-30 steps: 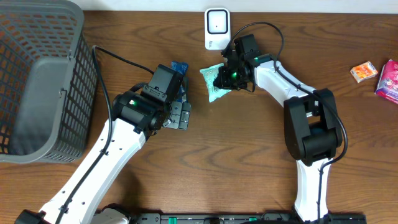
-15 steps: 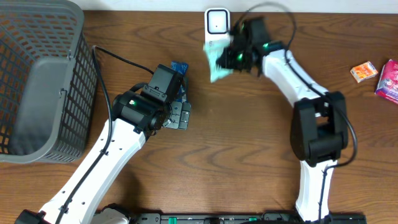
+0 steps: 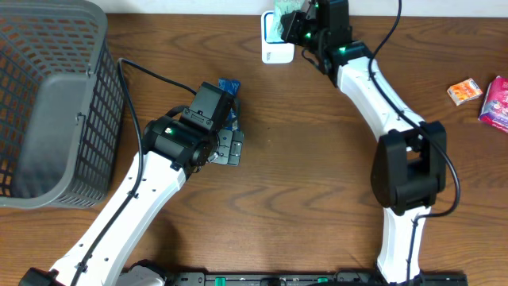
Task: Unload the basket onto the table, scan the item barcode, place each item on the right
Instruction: 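Lift the green pack and hold it at the scanner window, then carry the green pack far right and drop it by the orange pack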
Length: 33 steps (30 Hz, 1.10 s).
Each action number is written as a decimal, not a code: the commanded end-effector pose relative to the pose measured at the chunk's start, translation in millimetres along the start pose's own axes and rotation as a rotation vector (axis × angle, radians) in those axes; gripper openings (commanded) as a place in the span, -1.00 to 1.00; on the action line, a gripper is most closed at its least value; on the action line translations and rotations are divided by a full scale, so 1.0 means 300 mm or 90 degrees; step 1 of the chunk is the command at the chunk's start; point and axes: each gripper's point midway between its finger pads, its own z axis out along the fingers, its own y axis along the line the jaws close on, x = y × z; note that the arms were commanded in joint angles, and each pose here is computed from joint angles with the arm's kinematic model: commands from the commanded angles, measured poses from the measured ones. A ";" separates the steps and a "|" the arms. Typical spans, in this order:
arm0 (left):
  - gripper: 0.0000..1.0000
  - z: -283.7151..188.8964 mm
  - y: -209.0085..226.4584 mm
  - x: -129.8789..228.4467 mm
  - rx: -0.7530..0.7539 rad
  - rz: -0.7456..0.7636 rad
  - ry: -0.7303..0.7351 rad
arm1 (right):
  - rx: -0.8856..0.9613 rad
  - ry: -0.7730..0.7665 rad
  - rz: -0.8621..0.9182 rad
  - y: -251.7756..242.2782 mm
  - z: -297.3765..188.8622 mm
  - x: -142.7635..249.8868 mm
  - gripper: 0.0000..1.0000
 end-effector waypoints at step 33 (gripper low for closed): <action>0.96 0.004 0.006 0.002 -0.005 0.000 0.003 | 0.604 0.098 0.064 -1.151 -0.891 -0.199 -0.98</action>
